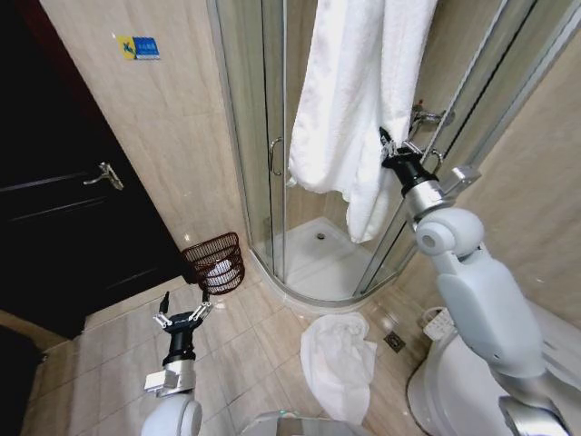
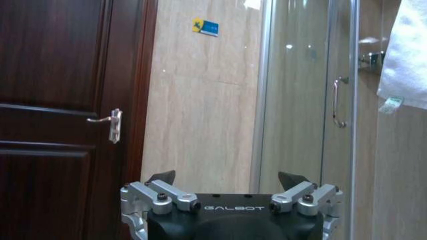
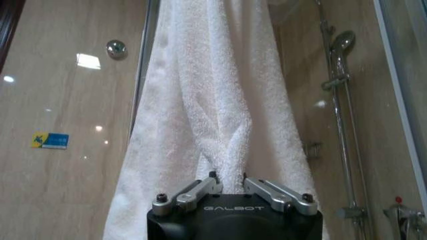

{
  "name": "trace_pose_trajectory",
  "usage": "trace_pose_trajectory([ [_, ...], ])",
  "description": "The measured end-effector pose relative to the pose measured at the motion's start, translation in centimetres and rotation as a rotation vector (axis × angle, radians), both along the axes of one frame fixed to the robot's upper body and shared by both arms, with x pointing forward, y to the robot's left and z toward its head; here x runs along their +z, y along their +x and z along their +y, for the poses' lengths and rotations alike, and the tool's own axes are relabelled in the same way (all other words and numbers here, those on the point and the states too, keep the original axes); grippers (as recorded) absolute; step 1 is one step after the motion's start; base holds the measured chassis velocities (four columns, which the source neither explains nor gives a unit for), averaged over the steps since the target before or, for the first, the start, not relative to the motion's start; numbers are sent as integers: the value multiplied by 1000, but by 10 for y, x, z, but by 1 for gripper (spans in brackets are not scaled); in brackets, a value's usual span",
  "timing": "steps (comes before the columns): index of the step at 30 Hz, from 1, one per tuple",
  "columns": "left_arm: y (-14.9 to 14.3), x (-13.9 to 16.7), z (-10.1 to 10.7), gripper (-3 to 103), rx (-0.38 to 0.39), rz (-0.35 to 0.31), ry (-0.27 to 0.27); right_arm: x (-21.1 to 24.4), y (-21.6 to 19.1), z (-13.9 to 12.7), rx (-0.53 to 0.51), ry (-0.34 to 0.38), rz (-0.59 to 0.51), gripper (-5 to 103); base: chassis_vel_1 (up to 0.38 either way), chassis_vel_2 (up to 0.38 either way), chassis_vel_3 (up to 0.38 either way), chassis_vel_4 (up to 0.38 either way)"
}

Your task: Discard the used towel into the hamper.

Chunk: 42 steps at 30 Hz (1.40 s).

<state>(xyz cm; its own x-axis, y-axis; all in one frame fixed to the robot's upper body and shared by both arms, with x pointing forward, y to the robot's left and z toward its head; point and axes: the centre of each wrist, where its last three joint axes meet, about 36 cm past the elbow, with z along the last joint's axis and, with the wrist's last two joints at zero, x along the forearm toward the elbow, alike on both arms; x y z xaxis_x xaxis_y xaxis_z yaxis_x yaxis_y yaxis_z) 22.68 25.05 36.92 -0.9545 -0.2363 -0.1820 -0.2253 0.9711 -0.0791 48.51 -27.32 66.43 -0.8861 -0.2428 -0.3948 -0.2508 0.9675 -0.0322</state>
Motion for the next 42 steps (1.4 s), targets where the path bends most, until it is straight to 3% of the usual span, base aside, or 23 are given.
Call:
trace_pose_trajectory([
  [42, 0, -8, 0, 100, -7, -8, -1, -74, -39, -18, -58, 4, 87, 4, 0, 0, 0, 0],
])
